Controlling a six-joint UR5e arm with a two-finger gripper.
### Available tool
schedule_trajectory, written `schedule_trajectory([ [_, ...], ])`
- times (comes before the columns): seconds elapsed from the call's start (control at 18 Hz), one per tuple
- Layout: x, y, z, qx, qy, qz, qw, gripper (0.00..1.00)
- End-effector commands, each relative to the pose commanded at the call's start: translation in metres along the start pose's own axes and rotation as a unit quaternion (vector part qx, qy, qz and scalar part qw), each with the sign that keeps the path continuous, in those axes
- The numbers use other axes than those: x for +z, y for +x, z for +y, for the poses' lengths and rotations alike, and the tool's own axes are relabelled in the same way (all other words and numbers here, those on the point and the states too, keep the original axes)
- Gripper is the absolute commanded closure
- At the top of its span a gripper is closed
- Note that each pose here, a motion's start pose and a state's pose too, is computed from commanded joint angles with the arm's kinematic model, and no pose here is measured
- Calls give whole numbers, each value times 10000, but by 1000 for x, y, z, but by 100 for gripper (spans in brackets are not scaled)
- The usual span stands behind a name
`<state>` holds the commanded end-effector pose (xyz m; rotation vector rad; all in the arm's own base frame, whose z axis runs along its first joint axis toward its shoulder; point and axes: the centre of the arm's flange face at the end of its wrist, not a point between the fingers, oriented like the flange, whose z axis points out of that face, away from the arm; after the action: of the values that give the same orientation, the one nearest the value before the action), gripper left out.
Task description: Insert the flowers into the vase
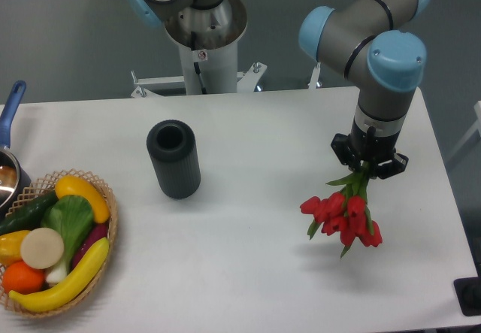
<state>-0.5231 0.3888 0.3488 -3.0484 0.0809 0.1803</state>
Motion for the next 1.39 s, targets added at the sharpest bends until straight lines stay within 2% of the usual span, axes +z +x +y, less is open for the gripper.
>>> schedule_trajectory([
  [0.33, -7, 1, -5, -26, 241, 14, 9997, 100],
  [0.44, -10, 4, -12, -7, 584, 46, 9983, 100],
  [0.56, -18, 8, -24, 32, 1226, -17, 9924, 100],
  [0.72, -51, 30, -38, -126, 2282, 114, 9735, 100],
  [1.06, -77, 64, -62, -126, 3460, 642, 9360, 100],
  [1.11, -81, 69, -67, -126, 3653, 778, 9275, 100],
  [1.17, -87, 73, -73, -89, 3927, 933, 9149, 100],
  [1.28, -99, 86, -86, -56, 4458, 1336, 8851, 100],
  [1.33, -106, 91, -89, -20, 4620, 1429, 8753, 100],
  [1.39, -112, 96, -91, 32, 4713, 1462, 8698, 100],
])
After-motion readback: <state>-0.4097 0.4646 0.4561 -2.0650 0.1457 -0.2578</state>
